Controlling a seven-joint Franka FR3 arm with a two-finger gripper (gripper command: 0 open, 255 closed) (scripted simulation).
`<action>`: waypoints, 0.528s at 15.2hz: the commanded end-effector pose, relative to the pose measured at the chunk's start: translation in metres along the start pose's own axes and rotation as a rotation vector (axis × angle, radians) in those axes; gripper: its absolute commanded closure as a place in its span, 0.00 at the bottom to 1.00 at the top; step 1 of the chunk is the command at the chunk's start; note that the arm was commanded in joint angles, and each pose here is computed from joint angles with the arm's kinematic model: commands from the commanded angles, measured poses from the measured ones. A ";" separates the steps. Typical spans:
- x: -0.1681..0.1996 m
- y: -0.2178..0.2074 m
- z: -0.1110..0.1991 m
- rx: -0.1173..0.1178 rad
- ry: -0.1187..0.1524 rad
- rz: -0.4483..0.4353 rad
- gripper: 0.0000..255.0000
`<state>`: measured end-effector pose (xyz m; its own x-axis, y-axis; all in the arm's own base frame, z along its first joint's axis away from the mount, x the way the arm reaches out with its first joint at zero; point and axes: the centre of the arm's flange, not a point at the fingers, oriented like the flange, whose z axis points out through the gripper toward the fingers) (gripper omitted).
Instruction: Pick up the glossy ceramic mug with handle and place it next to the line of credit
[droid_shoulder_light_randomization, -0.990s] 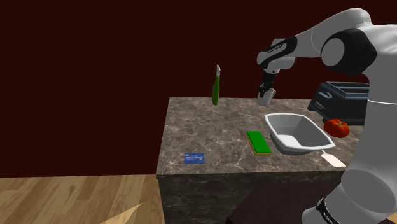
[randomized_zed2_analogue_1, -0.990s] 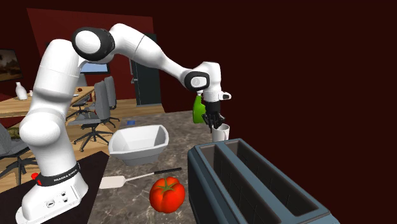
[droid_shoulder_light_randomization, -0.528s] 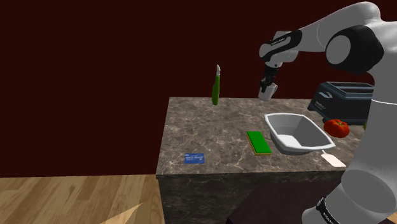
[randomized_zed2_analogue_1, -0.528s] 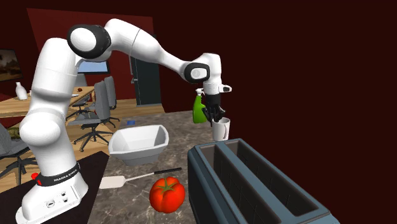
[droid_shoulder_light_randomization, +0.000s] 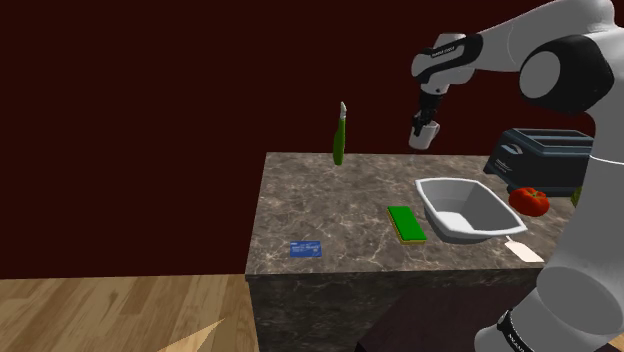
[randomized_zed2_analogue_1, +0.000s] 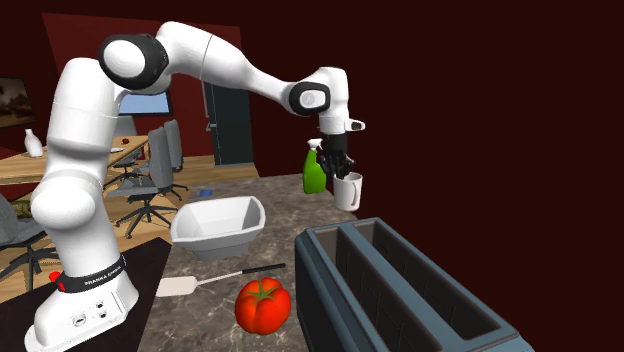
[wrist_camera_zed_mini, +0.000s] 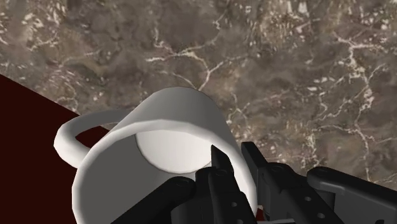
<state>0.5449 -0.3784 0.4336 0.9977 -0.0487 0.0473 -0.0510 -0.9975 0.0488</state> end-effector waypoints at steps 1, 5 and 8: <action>0.001 0.001 -0.011 0.000 0.000 0.000 1.00; 0.002 0.002 -0.032 0.000 0.000 0.000 1.00; 0.003 0.002 -0.048 0.000 0.000 0.000 1.00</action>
<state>0.5451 -0.3781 0.4759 0.9977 -0.0489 0.0474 -0.0513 -0.9975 0.0488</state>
